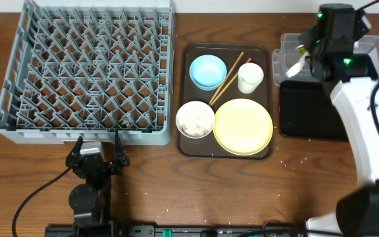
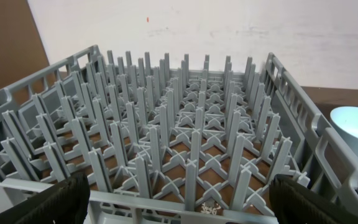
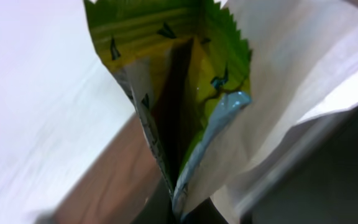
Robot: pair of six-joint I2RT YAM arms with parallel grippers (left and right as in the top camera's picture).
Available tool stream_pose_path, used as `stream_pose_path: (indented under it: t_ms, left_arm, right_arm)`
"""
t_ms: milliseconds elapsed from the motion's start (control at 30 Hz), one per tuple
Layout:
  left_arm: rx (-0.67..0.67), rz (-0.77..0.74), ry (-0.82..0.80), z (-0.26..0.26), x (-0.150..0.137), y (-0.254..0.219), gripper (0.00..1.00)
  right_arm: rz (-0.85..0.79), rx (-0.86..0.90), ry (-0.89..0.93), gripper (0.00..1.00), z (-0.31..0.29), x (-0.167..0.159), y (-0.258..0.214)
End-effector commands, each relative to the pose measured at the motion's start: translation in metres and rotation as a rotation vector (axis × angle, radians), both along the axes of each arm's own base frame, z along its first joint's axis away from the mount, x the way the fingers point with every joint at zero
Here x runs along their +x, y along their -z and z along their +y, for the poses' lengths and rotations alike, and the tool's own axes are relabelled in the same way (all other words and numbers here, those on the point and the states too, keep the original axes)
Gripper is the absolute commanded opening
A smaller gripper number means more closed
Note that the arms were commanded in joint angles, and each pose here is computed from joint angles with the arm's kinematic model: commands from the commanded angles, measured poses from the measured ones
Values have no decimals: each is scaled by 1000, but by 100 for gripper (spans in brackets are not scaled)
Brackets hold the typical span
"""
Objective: Sort waste into correct bins and load items into the dishwasher
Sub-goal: 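Carry wrapper and napkin with right gripper into clear plastic bin, release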
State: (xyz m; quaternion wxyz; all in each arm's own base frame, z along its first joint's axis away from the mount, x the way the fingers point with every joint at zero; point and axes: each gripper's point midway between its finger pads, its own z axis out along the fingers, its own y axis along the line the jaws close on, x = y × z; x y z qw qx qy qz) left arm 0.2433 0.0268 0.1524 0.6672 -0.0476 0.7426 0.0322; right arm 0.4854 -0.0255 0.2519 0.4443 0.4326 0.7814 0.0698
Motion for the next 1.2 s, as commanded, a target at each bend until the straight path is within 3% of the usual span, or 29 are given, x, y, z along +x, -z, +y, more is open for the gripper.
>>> stream_pose_path:
  t_ms: [0, 200, 333, 367, 433, 467, 500, 667, 867, 1167]
  left_arm:
    - [2, 49, -20, 4, -1, 16, 94]
    - [2, 49, -20, 4, -1, 16, 94]
    - [2, 49, -20, 4, -1, 16, 94]
    - [2, 49, -20, 4, -1, 16, 94]
    - [2, 49, -20, 4, -1, 16, 94]
    - [2, 49, -20, 4, -1, 16, 94]
    - [2, 49, -20, 4, -1, 16, 94]
    - [2, 49, -20, 4, -1, 16, 94]
    - [2, 49, -20, 4, -1, 16, 94]
    - [2, 49, -20, 4, -1, 16, 94]
  right_arm:
    - [8, -40, 95, 1, -38, 21, 30]
    - [-10, -39, 148, 1, -67, 52, 71]
    - [59, -40, 165, 2, -77, 49, 98]
    - [63, -40, 169, 6, -79, 48, 99]
    - [58, -40, 173, 28, -81, 48, 98]
    - [53, -41, 174, 46, -82, 49, 97]
    - [48, -40, 175, 72, -83, 49, 96]
    - [41, -59, 30, 97, -67, 56, 84]
    - [-46, -118, -256, 99, -31, 52, 23]
    - [-13, -188, -671, 99, 81, -8, -24]
